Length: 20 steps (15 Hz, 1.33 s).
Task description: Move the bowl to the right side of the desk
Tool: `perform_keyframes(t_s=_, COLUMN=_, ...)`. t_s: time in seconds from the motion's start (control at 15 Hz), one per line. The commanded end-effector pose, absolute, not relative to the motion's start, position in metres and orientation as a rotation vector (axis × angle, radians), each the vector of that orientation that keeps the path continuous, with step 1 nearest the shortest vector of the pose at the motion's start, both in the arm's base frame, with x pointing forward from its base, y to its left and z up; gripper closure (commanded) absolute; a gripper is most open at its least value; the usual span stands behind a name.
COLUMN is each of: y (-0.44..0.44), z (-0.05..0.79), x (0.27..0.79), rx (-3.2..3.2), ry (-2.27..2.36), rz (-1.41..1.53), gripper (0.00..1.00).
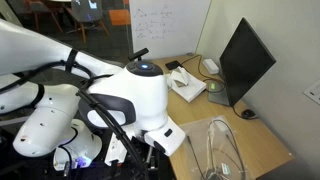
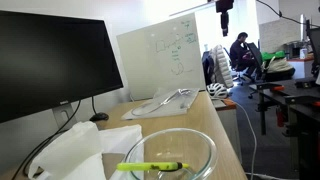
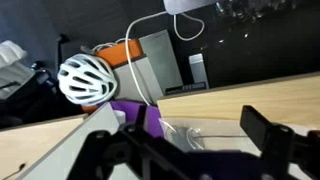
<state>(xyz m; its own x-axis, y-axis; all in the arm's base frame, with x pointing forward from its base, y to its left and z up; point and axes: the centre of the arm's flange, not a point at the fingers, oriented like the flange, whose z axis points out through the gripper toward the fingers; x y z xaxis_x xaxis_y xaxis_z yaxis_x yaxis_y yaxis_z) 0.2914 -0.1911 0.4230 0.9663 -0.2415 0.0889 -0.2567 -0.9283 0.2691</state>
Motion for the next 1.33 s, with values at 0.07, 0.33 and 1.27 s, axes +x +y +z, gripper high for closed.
perform_keyframes(t_s=0.07, y=-0.191, z=0.423, x=0.291, rx=2.835, ry=-0.366, rz=0.078, gripper=0.0)
perform_keyframes(t_s=0.33, y=-0.161, z=0.407, x=0.318, rx=2.959, ry=-0.344, rz=0.1, gripper=0.0)
perform_keyframes(t_s=1.27, y=0.11, z=0.226, x=0.469, rx=3.444, ry=0.051, rz=-0.145, gripper=0.0)
